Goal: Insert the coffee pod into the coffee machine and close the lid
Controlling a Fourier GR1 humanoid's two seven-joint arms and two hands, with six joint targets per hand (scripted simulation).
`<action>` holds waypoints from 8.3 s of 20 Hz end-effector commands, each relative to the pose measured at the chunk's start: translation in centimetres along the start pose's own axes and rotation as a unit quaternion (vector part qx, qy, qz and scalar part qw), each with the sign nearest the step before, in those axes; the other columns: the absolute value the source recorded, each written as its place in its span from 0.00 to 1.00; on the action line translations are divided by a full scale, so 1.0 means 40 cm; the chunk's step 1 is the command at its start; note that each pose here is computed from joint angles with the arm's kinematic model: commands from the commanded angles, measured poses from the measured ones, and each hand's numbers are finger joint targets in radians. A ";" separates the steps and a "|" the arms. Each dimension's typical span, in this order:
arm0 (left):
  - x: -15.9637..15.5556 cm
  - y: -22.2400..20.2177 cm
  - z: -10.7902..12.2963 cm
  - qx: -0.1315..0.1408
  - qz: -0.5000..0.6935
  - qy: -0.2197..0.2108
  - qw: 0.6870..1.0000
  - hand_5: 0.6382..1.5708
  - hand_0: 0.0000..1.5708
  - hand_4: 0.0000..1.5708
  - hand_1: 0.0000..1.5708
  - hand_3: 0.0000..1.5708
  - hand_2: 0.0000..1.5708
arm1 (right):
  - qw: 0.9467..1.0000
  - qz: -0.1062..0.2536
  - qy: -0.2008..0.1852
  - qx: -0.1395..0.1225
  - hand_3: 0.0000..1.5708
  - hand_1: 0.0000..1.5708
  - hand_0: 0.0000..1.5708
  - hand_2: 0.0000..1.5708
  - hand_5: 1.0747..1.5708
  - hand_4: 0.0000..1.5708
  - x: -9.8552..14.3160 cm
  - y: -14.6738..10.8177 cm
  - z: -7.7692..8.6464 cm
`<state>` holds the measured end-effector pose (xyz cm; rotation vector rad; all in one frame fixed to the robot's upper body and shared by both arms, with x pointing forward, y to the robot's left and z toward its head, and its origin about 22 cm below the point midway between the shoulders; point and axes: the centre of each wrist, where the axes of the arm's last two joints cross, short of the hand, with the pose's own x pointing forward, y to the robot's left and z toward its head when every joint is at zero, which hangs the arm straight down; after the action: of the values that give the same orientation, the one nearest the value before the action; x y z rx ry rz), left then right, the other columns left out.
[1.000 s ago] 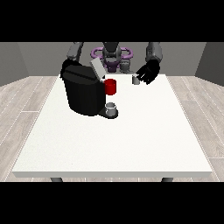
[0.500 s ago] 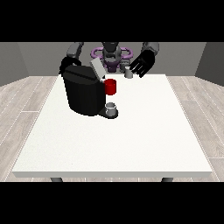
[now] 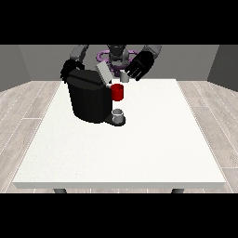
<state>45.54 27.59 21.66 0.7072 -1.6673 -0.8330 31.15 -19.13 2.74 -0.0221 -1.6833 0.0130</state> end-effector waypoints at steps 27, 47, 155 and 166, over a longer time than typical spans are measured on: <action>0.002 -0.037 -0.015 -0.008 -0.017 0.005 1.000 1.00 0.75 0.33 0.75 0.77 0.81 | 1.000 -0.005 -0.011 -0.022 0.00 0.00 0.00 0.00 1.00 0.34 0.021 -0.010 0.023; 0.061 0.028 -0.038 -0.013 -0.032 0.000 0.999 1.00 0.71 0.28 0.71 0.63 0.74 | 0.999 -0.014 -0.015 -0.043 0.00 0.00 0.00 0.00 1.00 0.23 -0.017 -0.046 0.014; -0.107 -0.445 0.449 0.002 0.441 -0.006 0.898 1.00 0.00 0.00 0.00 0.00 0.00 | 0.996 0.055 -0.036 0.058 0.00 0.00 0.00 0.00 1.00 0.00 0.094 -0.080 -0.202; -0.143 -0.424 0.446 0.011 0.448 0.033 0.893 1.00 0.00 0.00 0.00 0.00 0.00 | 0.992 0.072 -0.026 0.101 0.00 0.00 0.00 0.00 1.00 0.00 0.138 -0.024 -0.232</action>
<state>30.63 26.39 3.03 -0.0648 -1.6948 -0.1338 38.95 -21.58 8.28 -0.0012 -1.7580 0.2720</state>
